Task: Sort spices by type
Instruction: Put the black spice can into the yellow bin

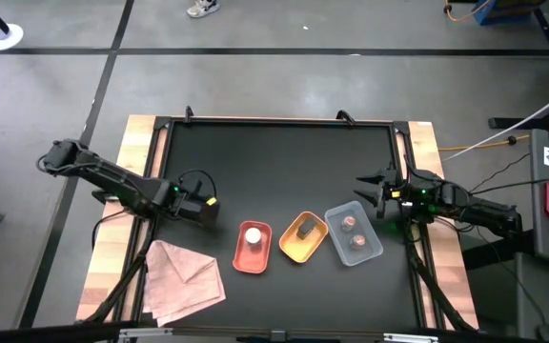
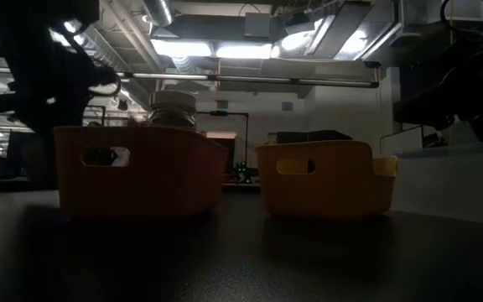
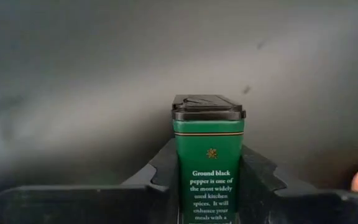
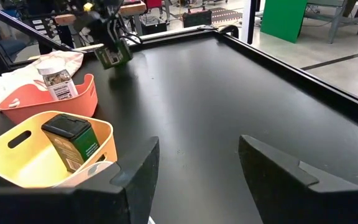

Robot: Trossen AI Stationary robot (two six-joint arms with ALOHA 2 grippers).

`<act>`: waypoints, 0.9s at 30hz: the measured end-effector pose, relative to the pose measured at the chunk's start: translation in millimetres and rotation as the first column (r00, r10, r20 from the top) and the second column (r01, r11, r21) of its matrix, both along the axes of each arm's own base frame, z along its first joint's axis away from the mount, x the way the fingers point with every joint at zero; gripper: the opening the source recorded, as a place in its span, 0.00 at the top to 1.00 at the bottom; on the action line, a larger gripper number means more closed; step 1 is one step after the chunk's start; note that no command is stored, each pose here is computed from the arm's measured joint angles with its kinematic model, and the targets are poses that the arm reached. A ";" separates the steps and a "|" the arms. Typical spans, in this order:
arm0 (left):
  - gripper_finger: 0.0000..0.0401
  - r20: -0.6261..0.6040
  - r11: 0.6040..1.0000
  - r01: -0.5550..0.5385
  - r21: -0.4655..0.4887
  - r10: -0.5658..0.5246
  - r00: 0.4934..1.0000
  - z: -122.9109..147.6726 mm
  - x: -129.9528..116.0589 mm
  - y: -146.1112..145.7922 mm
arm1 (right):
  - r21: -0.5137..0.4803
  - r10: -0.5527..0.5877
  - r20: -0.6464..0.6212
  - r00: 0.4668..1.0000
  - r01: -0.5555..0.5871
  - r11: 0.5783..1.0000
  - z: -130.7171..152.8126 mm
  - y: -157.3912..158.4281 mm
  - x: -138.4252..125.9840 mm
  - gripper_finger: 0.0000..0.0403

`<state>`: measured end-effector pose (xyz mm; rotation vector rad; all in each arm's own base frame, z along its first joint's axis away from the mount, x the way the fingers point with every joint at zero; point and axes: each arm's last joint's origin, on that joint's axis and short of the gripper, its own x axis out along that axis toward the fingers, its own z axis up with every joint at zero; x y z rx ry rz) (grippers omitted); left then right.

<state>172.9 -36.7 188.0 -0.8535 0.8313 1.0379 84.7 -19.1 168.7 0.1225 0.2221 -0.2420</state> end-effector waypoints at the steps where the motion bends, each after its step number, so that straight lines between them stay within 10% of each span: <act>1: 0.77 0.015 1.000 0.007 0.023 -0.007 1.000 2.3 -0.8 0.9 | 0.000 0.000 0.000 1.000 0.000 1.000 0.0 0.0 0.0 0.45; 11: 0.76 0.202 0.955 0.067 0.288 -0.129 0.971 29.2 -0.8 7.4 | 0.000 0.000 0.000 1.000 0.000 1.000 0.0 0.0 0.0 0.45; 27: 0.75 0.335 0.763 0.181 0.621 -0.467 0.819 67.7 46.6 8.8 | -0.001 0.000 0.003 1.000 0.000 1.000 0.2 0.0 0.1 0.45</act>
